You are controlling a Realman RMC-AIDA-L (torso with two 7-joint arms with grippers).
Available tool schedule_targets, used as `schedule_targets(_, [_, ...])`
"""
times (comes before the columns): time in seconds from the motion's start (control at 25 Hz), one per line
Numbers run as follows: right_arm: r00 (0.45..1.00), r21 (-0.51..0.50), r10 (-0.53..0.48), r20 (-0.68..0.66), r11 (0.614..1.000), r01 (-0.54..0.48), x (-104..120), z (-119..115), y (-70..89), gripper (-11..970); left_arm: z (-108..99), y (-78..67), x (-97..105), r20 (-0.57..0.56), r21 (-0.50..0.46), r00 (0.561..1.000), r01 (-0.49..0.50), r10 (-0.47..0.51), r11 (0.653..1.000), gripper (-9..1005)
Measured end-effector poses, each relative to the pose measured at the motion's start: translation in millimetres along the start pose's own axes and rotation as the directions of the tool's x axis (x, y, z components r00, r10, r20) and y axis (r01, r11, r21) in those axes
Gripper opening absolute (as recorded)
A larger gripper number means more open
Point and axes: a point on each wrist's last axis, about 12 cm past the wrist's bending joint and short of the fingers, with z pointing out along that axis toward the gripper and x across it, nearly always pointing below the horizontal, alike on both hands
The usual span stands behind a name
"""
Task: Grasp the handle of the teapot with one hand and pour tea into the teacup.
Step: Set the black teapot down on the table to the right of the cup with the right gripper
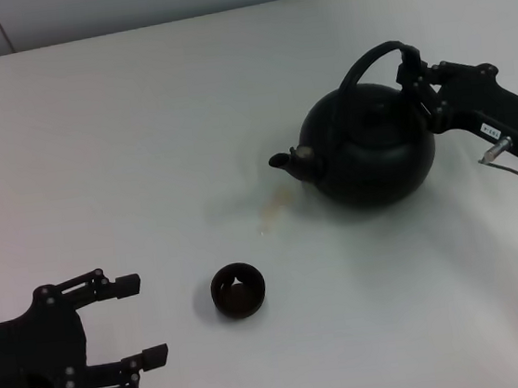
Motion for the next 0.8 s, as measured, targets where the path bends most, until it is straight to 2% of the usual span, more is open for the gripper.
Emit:
schedule_targets(0.4, [1.000, 0.003, 0.009, -0.012, 1.000, -0.009, 1.0, 2.0, 0.1, 163, 0.0, -1.5, 1.5, 0.002, 0.000, 1.000, -0.001, 0.001, 1.000, 842])
schedule_targets(0.8, [1.000, 0.001, 0.004, 0.004, 1.000, -0.004, -2.0, 1.5, -1.1, 383, -0.8, -1.9, 2.0, 0.001, -0.002, 1.000, 0.000, 0.000, 1.000, 842])
